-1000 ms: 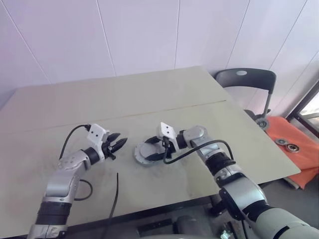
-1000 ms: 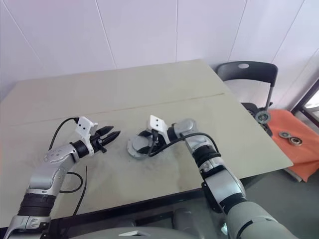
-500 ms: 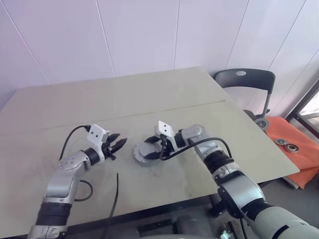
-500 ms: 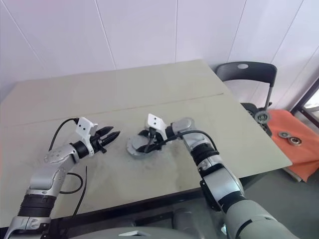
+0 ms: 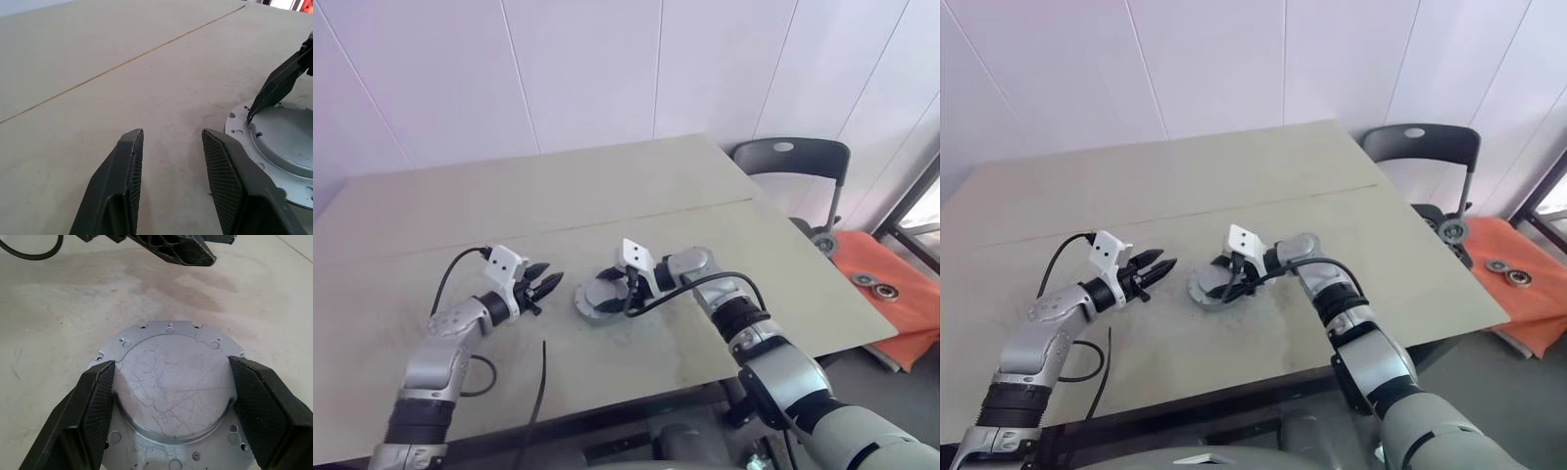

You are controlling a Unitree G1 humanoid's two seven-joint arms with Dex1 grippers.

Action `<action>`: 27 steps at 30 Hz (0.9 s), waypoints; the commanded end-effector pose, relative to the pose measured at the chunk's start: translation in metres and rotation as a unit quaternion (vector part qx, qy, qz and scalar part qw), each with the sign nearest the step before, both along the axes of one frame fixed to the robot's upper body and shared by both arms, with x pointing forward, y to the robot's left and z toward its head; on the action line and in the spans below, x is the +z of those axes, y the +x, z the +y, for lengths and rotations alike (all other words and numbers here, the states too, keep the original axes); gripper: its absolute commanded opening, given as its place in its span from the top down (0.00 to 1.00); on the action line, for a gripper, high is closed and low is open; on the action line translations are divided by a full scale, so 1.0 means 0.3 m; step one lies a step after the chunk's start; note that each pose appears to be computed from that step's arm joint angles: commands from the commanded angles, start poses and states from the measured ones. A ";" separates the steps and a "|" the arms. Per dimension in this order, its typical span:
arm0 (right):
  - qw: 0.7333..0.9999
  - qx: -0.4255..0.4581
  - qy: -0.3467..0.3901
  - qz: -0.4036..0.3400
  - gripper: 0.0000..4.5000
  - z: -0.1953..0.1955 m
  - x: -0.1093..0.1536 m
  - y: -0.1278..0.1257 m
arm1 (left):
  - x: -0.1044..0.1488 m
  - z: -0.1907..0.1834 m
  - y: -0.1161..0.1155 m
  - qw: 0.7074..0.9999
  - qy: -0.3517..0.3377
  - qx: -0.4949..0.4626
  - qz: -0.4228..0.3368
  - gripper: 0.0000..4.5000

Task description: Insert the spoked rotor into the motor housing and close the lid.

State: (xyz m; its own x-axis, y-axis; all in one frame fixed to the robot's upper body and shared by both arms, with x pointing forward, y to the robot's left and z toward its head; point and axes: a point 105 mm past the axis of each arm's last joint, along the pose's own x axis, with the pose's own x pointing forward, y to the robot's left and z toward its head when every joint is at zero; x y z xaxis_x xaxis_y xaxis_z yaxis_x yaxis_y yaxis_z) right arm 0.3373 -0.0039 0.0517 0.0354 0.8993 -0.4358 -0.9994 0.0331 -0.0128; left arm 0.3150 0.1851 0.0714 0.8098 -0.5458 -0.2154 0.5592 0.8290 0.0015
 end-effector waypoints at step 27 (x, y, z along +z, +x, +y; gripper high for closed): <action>0.992 0.001 -0.069 0.107 0.29 -0.026 -0.138 -0.068 | 0.046 0.005 0.004 1.000 0.006 0.001 -0.028 0.56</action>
